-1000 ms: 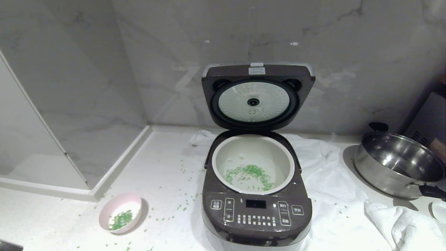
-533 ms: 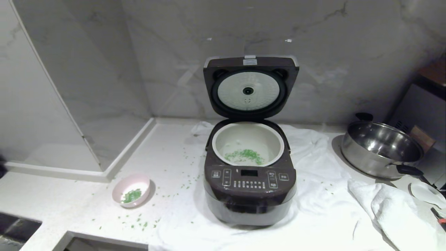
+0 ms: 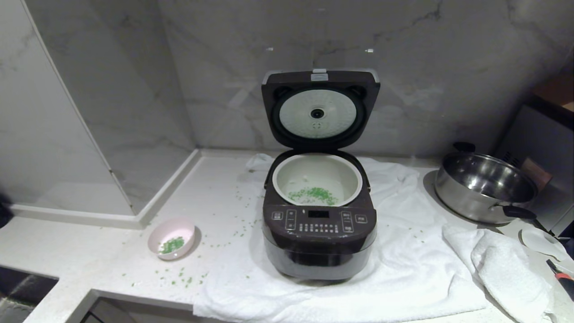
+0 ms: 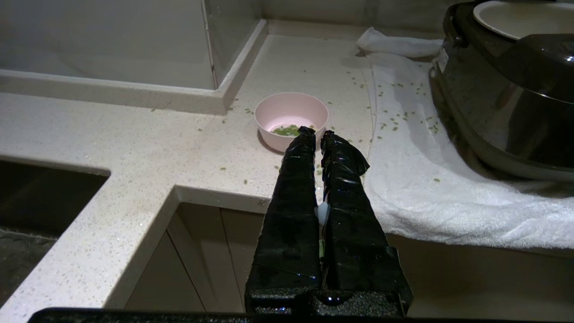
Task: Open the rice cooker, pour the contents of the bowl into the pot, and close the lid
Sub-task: Turn on the tap
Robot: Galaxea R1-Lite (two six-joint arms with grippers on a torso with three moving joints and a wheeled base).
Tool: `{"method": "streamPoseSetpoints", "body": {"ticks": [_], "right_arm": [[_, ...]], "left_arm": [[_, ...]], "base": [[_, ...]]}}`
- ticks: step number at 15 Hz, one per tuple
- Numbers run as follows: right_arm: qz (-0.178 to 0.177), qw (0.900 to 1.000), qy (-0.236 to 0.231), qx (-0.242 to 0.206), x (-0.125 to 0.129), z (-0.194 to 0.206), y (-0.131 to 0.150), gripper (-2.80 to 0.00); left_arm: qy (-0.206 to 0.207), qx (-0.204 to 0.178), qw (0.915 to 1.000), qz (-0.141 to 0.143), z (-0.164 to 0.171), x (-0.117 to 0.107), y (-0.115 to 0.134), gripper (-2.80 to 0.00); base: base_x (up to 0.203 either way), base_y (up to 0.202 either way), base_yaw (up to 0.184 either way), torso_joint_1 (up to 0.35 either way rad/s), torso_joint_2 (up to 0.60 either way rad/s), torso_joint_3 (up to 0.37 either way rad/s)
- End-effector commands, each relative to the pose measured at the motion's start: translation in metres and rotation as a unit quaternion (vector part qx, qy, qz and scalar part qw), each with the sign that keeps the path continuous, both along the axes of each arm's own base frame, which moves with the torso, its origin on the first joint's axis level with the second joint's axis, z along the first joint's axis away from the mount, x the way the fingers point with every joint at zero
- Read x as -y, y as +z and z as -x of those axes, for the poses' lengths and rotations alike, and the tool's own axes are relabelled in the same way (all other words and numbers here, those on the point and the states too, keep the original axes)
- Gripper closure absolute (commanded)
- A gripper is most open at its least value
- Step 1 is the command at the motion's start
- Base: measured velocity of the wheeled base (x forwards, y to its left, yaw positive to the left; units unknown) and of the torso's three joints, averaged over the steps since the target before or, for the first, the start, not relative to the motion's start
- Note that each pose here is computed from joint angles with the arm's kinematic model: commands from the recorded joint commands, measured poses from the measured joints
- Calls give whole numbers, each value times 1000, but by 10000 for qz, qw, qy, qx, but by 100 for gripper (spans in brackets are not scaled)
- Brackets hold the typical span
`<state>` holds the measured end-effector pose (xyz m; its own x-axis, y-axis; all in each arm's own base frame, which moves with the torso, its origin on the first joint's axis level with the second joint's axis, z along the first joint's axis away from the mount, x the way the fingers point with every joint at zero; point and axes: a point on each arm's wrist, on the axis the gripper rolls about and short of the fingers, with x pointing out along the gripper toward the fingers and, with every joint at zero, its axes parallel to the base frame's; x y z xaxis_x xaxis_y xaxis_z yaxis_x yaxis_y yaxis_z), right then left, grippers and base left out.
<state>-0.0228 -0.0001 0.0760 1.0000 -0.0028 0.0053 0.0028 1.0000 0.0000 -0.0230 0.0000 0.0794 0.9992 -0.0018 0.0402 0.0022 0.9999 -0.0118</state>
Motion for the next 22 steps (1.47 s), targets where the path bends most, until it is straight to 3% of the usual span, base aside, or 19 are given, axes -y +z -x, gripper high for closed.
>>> {"method": "streamPoseSetpoints", "body": {"ticks": [1,4,18,22], "right_arm": [[8,10000,-2,-4,0,0,0,0],[0,10000,-2,-4,0,0,0,0],[0,10000,-2,-11,0,0,0,0],[0,10000,-2,-11,0,0,0,0]], "left_arm": [[1,-63,10000,2,-1,0,-4,0],[8,-63,10000,2,-1,0,-4,0],[1,-63,10000,2,-1,0,-4,0],[1,-63,10000,2,-1,0,-4,0]], "base": [[0,0,0,0,0,0],[3,-2,69,2,1,2],[-1,-7,172,3,3,1],[0,0,46,0,-1,1]]}}
